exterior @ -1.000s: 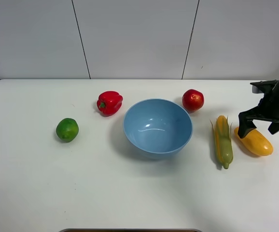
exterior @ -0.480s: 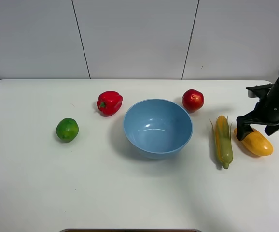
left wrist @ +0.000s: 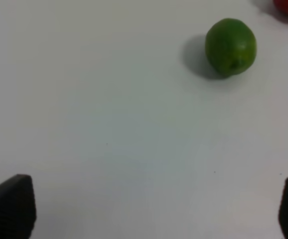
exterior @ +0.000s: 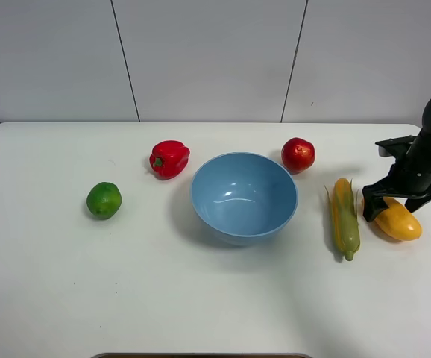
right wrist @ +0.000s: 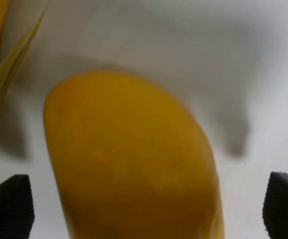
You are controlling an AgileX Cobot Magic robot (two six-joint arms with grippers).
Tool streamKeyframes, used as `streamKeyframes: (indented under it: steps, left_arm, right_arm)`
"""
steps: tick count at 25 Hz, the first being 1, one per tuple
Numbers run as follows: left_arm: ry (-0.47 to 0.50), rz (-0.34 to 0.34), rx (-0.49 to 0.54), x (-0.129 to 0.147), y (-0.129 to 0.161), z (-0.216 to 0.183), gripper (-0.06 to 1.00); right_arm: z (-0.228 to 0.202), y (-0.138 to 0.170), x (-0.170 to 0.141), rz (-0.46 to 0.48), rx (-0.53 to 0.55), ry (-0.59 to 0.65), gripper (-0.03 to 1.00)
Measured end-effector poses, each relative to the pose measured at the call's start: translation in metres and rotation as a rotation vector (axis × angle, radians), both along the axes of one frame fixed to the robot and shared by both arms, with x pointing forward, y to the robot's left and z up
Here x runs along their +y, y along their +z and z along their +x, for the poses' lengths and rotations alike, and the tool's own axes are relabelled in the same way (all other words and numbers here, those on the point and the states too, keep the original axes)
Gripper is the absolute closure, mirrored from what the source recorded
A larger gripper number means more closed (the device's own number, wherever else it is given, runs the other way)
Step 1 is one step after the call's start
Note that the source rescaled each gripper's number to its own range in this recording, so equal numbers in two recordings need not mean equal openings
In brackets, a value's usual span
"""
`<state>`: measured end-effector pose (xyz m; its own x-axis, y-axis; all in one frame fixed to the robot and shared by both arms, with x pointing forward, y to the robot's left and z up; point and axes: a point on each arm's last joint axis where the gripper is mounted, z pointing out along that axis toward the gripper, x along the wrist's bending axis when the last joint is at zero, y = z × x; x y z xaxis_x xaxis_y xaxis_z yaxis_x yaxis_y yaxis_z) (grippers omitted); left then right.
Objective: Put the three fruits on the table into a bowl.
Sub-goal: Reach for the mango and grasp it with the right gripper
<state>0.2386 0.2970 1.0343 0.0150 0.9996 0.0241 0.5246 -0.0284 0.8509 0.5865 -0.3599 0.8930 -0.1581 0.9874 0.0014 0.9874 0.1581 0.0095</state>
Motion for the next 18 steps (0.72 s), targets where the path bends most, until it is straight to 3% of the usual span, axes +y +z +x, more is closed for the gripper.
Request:
streamKeyframes:
  steps: [18]
  left_arm:
    - [0.000, 0.000, 0.000, 0.0000, 0.0000, 0.0000, -0.06]
  right_arm:
    - [0.0035, 0.0001, -0.0014, -0.015, -0.038, 0.008, 0.19]
